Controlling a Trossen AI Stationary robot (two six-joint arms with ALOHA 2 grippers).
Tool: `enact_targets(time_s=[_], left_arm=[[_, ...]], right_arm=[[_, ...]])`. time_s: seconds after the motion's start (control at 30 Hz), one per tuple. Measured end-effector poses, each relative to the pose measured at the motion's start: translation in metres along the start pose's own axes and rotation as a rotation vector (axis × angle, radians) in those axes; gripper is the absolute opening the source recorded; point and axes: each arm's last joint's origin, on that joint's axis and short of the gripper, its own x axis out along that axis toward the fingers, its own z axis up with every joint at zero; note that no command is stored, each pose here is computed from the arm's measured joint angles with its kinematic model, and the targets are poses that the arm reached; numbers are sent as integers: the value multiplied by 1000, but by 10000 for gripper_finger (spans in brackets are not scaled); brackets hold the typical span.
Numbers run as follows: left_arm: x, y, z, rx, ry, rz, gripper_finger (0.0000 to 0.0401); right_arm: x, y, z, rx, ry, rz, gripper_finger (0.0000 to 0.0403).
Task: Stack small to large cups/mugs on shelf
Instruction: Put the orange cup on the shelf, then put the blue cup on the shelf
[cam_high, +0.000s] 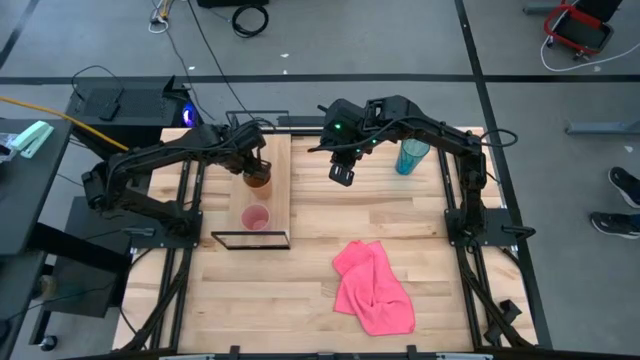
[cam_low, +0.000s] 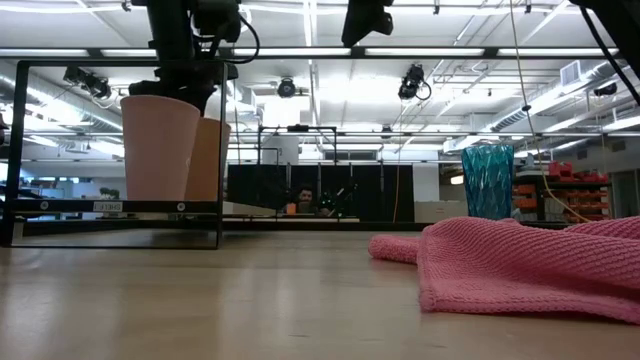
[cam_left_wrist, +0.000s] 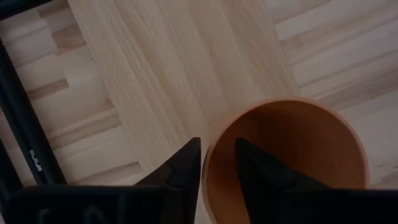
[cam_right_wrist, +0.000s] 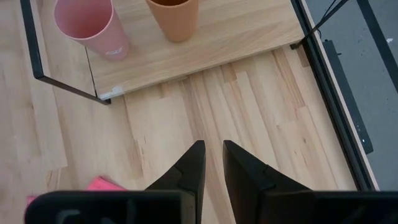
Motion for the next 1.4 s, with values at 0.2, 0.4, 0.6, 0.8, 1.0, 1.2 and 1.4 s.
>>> enact_targets(time_s=[0.2, 0.4, 0.6, 0.8, 1.0, 1.2, 1.4], left_arm=[[-6, 2, 0, -24, -21, -22, 117], [-23, 11, -4, -68, -71, -66, 124], [-44, 20, -12, -120, -129, -132, 119], [-60, 17, -24, -91, -163, -210, 112], [-65, 8, -34, -44, -155, -251, 117], [-67, 1, -40, -3, -158, -274, 117], [-68, -2, -43, 13, -192, -264, 110]], right_arm=[[0, 0, 0, 0, 0, 0, 63], [0, 0, 0, 0, 4, 0, 63], [-2, -1, -5, -2, 41, -4, 63], [-23, -3, -17, -3, 65, -6, 63], [-76, -9, -35, 8, -67, -29, 63], [-143, -25, -70, 154, -246, -121, 63], [-202, -34, -115, 275, -424, -197, 63]])
